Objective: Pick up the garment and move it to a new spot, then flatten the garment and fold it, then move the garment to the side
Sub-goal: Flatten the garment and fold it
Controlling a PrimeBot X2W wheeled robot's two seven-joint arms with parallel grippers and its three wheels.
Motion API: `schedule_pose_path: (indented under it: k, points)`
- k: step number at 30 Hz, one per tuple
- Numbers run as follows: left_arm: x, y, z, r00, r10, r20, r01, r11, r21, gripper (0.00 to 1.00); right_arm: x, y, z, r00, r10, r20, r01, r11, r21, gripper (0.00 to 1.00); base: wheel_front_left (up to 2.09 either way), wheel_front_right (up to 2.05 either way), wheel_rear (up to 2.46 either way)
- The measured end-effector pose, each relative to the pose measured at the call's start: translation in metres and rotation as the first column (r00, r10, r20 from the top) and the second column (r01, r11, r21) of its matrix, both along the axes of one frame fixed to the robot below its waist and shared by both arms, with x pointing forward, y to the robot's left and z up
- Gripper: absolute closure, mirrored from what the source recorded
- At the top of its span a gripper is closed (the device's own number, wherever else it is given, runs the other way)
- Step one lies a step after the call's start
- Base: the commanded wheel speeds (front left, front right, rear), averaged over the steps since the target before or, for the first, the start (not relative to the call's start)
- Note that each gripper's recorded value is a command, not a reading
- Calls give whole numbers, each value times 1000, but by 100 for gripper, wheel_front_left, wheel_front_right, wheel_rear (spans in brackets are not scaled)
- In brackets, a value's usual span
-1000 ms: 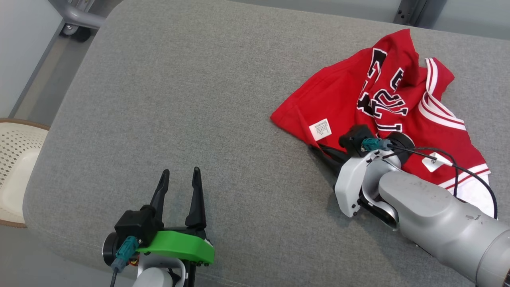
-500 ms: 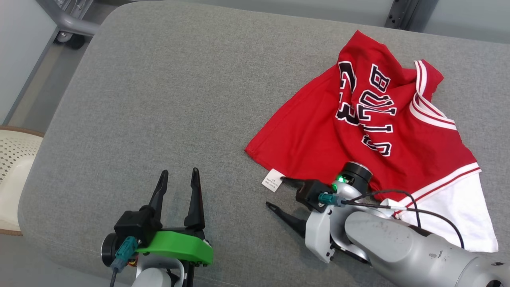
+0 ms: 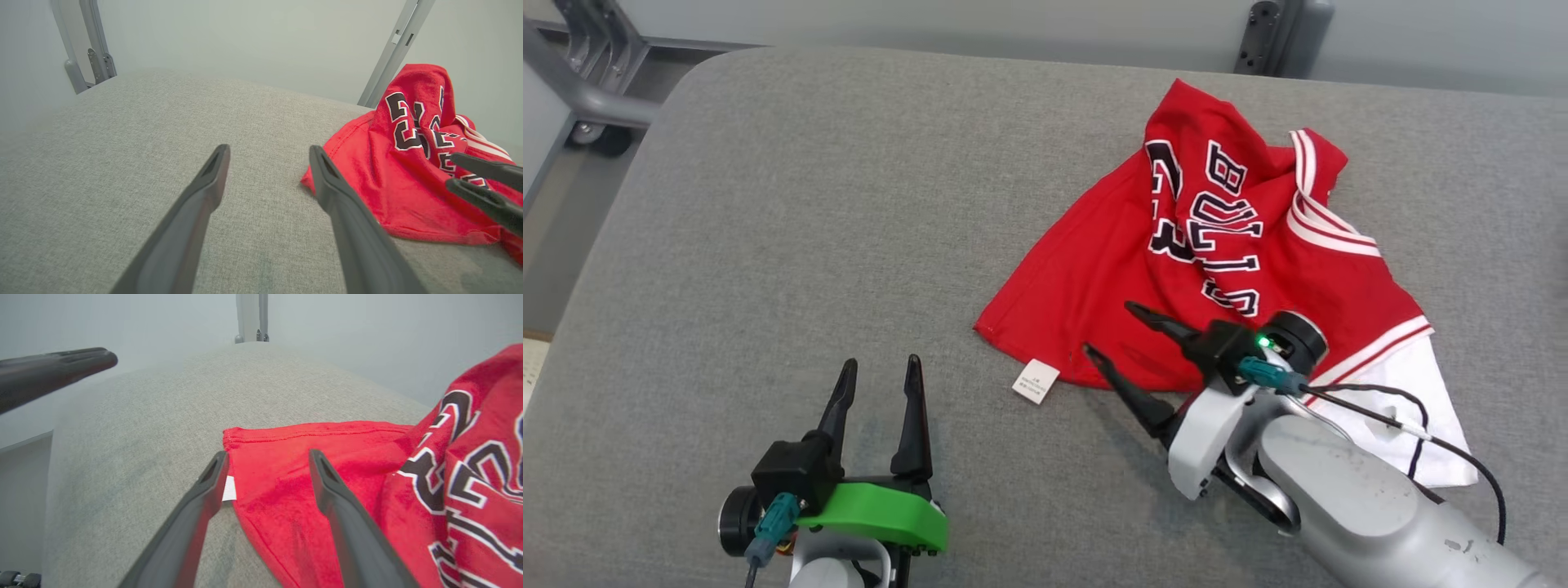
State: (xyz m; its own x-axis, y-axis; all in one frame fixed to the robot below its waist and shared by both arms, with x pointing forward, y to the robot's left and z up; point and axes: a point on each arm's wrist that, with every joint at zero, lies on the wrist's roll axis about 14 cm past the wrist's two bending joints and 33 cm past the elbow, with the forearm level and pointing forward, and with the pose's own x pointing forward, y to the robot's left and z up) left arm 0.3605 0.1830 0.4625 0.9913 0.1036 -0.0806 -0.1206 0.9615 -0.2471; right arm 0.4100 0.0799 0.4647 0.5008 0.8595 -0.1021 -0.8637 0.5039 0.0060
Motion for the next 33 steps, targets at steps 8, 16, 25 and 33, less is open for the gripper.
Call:
schedule_pose_path:
  k: [8,16,25,33]
  points:
    - [10,-22,6,997,-79,27,79,997,8,0,24,-91,23,933,-360,7,357,927,114,0,0,0,0]
    - [17,-38,11,990,-133,50,133,991,6,0,5,-172,38,795,-605,41,591,789,167,0,0,0,0]
    - [5,-41,13,986,-155,57,155,988,12,0,-30,-210,57,685,-728,33,700,669,249,0,0,0,0]
    - [-6,-39,14,986,-155,60,154,988,20,0,-43,-222,64,649,-759,41,724,634,271,0,0,0,0]
